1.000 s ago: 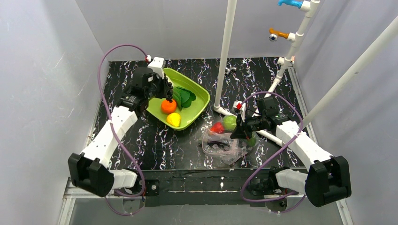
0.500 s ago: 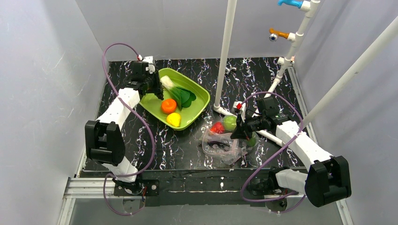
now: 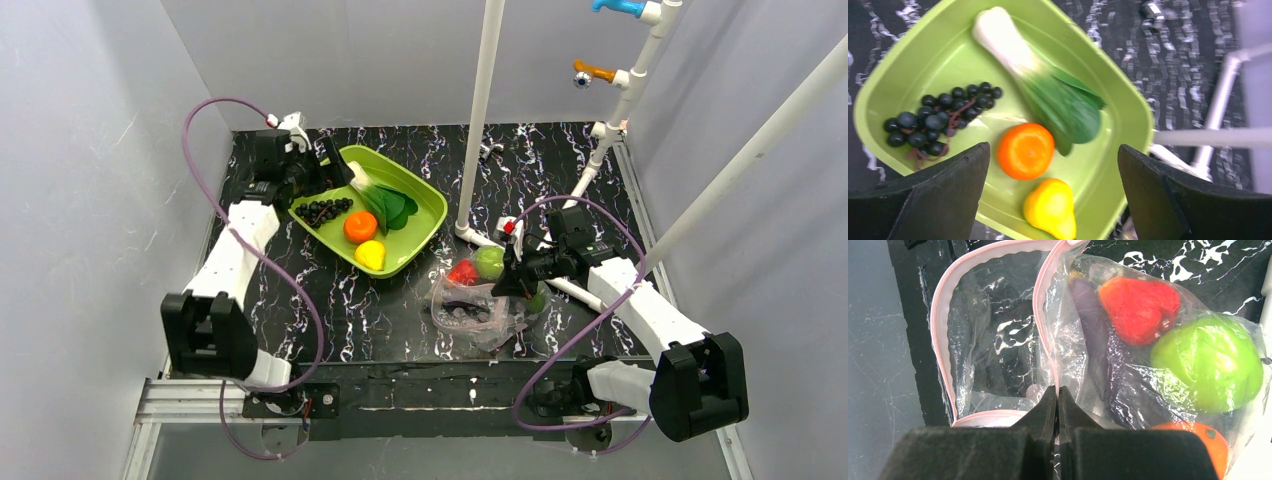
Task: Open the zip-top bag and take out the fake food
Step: Place the fake fruit in the bin, then pick up the fake vegetable from the zipper food storage bag.
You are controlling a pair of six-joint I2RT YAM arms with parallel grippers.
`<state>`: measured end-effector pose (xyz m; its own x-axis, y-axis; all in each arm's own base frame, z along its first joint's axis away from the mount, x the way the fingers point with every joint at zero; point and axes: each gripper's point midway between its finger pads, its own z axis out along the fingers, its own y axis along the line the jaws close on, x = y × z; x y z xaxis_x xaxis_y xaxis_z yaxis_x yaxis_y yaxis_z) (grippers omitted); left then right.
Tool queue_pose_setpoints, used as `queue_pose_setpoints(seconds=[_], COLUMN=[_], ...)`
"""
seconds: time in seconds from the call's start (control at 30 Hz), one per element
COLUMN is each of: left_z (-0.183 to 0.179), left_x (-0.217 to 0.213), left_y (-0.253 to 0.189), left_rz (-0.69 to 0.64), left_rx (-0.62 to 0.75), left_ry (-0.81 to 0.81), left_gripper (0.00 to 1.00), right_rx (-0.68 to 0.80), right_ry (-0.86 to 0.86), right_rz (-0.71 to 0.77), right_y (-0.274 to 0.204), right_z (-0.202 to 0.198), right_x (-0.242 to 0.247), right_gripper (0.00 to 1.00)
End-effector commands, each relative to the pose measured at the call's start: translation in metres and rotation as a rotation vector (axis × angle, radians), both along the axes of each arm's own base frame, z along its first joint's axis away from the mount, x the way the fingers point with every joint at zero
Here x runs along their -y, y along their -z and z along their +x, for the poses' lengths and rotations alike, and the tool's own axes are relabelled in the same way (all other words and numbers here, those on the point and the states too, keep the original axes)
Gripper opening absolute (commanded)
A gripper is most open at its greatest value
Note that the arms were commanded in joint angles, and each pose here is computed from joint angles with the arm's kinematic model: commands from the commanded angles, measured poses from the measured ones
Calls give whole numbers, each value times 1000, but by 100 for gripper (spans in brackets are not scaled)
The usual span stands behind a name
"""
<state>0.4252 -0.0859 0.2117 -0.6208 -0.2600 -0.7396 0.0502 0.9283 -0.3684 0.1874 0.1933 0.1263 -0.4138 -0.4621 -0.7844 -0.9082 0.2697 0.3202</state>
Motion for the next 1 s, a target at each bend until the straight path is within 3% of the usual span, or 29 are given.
queue_pose_setpoints(seconds=[0.0,0.37,0.7,0.97], left_z=[-37,-123,-203,-233], left_x=[22,63,103,110], left_y=[-40,-47,-25,-14], left_rz=[-188,-472,-501,-546], left_rx=[71,2,-16,-25], left_ry=[80,229,299,327], left_gripper=[98,98,98,98], right_rx=[49,69,82,88], right_ry=[-15,-60,-83,-71], right_rz=[14,32,33,62], right_y=[-15,-21,-20,-20], right_z=[6,-3,-8,-7], right_x=[-1,-1,3,9], right_gripper=[1,3,4,4])
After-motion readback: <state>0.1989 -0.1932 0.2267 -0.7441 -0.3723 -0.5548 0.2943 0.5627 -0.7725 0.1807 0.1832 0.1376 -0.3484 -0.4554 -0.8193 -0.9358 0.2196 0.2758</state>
